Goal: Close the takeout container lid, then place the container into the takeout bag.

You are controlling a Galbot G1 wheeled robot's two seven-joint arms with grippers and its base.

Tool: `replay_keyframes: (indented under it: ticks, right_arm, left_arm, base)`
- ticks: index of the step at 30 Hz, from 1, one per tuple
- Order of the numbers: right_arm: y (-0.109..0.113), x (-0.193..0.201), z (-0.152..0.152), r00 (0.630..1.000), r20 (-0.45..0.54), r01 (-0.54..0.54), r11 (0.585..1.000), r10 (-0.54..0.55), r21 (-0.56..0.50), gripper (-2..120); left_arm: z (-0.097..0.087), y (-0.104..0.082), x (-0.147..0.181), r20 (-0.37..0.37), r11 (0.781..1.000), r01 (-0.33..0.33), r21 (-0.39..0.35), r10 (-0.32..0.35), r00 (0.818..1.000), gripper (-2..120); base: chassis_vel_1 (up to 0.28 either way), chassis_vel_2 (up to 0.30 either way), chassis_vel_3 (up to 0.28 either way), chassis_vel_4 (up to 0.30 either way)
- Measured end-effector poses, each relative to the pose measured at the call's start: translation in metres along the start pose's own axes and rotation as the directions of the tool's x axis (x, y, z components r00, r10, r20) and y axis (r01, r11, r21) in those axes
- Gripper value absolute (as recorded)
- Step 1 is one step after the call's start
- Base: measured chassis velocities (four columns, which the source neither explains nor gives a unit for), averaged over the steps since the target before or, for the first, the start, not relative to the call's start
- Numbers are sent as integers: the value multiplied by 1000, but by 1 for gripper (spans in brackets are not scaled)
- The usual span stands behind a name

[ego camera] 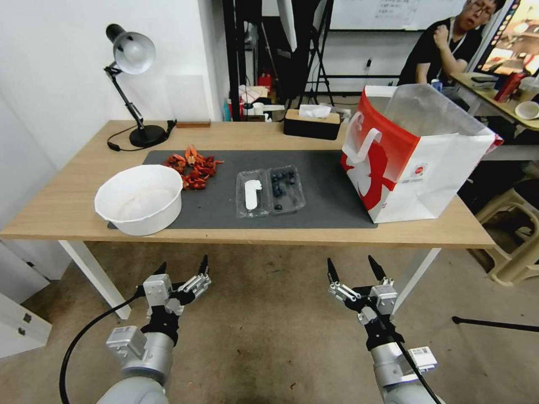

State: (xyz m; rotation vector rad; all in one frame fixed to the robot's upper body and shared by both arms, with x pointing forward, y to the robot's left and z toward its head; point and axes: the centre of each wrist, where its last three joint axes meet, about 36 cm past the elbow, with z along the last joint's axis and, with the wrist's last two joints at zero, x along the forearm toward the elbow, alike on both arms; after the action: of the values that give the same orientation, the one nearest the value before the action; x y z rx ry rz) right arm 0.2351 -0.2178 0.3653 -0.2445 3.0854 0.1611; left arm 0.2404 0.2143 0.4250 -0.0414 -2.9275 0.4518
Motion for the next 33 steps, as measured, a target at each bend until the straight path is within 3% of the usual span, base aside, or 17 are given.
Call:
replay_keyframes:
  ticks: [3,4,6,7,9,11,12,13,14,15,16,17,18,19,21,26,33]
  right_arm:
    - [-1,2,-1,1000,-4,0,1000,0,4,100]
    - [0,3,-1,1000,-7,2,1000,-2,7,100]
    - [2,-3,-3,999,-18,34,999,-34,11,100]
    - [2,-3,-3,999,-18,34,999,-34,11,100]
    - [3,-11,-5,998,-20,66,998,-66,12,100]
    - [3,-10,-5,996,-32,78,997,-77,15,100]
    - [3,-10,-5,996,-32,78,997,-77,15,100]
    - [3,-8,-6,996,-36,78,997,-77,15,100]
    - [2,-6,-7,997,-38,75,997,-74,19,100]
    - [2,-6,-7,997,-38,75,997,-74,19,100]
    - [2,-5,-7,997,-38,71,997,-71,23,100]
    - [2,-3,-7,997,-41,68,997,-67,26,100]
    - [2,-3,-7,997,-41,68,997,-67,26,100]
    - [2,-1,-7,997,-45,65,998,-63,28,100]
    - [4,1,-6,997,-49,60,998,-59,31,100]
    - [7,4,-4,997,-52,50,998,-48,41,100]
    - [5,6,-1,998,-56,33,998,-30,53,100]
  left_arm:
    - [-3,-7,-4,-9,998,-22,54,22,1000,100]
    - [-7,-15,-6,-14,993,-31,116,33,999,100]
    - [-25,-32,-6,-23,962,-48,269,56,998,100]
    - [-25,-32,-6,-23,962,-48,269,56,998,100]
    - [-37,-40,-4,-27,930,-59,363,74,997,100]
    - [-56,-51,-13,-39,864,-112,492,150,988,100]
    - [-56,-51,-13,-39,864,-112,492,150,988,100]
    - [-61,-56,-18,-41,834,-132,536,182,982,100]
    - [-66,-60,-27,-46,785,-153,600,225,973,100]
    - [-66,-60,-27,-46,785,-153,600,225,973,100]
    - [-67,-64,-36,-57,737,-162,656,262,963,100]
    - [-66,-66,-43,-64,707,-161,688,281,958,100]
    - [-66,-66,-43,-64,707,-161,688,281,958,100]
    - [-64,-68,-53,-76,677,-156,719,300,951,100]
    - [-59,-71,-69,-88,654,-149,742,315,945,100]
    - [-51,-85,-104,-109,638,-121,760,309,945,100]
    - [-49,-110,-130,-146,650,-115,751,334,931,100]
  base:
    - [0,0,0,0]
    - [0,0,0,0]
    - [0,0,0,0]
    - [0,0,0,0]
    - [0,0,0,0]
    - [0,0,0,0]
    - [0,0,0,0]
    - [0,0,0,0]
    - [0,0,0,0]
    - [0,0,0,0]
    - [0,0,0,0]
    - [0,0,0,0]
    - [0,0,0,0]
    - [0,0,0,0]
    - [0,0,0,0]
    - [0,0,0,0]
    - [0,0,0,0]
